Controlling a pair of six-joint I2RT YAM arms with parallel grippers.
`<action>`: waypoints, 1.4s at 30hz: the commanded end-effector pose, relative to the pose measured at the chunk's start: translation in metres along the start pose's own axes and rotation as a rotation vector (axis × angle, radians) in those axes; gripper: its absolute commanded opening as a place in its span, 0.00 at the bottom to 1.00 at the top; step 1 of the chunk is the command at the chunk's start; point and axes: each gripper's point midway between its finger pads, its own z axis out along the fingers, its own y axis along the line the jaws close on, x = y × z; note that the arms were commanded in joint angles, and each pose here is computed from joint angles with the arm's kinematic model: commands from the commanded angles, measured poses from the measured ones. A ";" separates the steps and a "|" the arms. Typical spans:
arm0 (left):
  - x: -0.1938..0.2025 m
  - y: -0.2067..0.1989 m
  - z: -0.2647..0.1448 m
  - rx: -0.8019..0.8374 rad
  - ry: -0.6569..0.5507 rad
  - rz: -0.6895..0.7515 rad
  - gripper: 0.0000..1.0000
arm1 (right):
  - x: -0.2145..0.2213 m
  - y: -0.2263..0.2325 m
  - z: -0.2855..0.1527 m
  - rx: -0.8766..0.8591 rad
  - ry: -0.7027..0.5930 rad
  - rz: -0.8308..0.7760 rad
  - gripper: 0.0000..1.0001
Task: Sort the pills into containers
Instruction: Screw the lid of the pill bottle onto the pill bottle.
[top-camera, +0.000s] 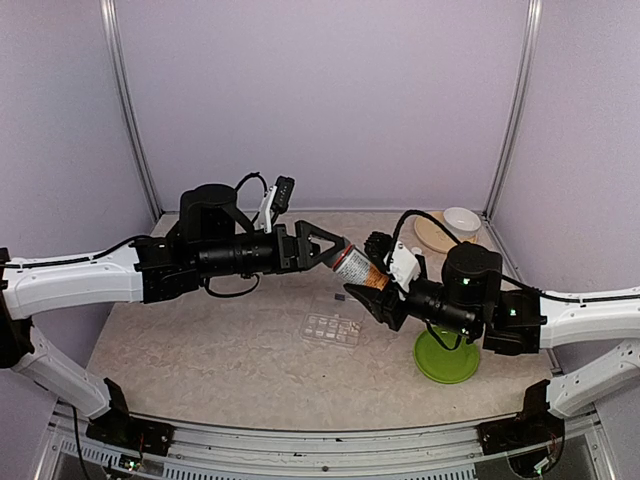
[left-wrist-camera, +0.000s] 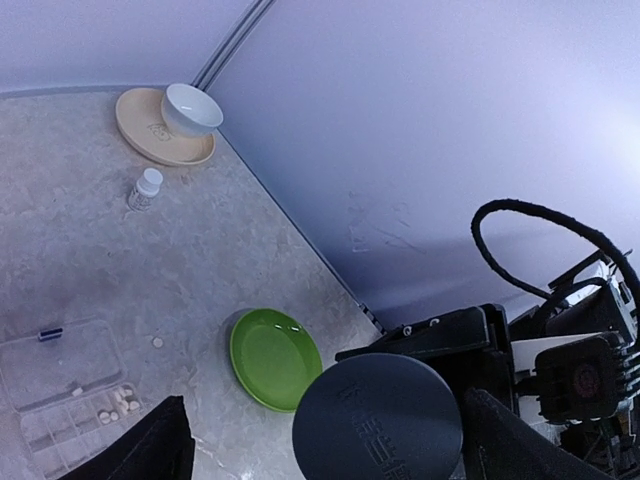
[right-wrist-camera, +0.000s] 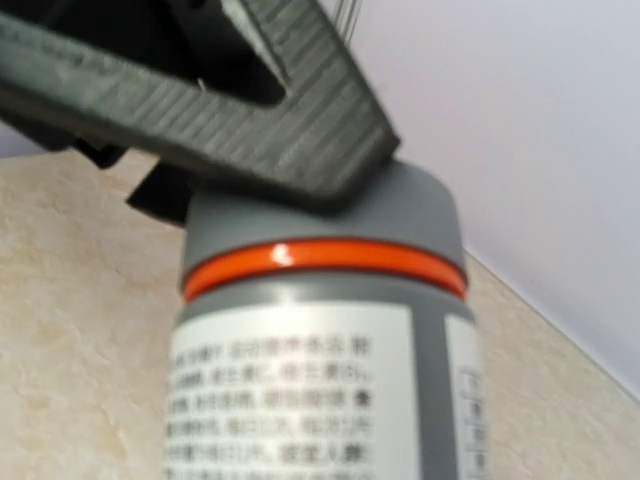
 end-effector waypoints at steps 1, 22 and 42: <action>-0.002 -0.002 0.004 0.026 0.025 -0.039 0.87 | -0.008 -0.004 -0.007 0.013 -0.039 -0.035 0.00; 0.005 -0.038 0.002 0.261 0.029 0.042 0.46 | -0.006 -0.002 -0.007 0.005 -0.044 0.002 0.00; 0.014 -0.063 -0.016 0.421 -0.030 0.232 0.14 | -0.025 0.015 -0.020 -0.196 -0.072 0.346 0.34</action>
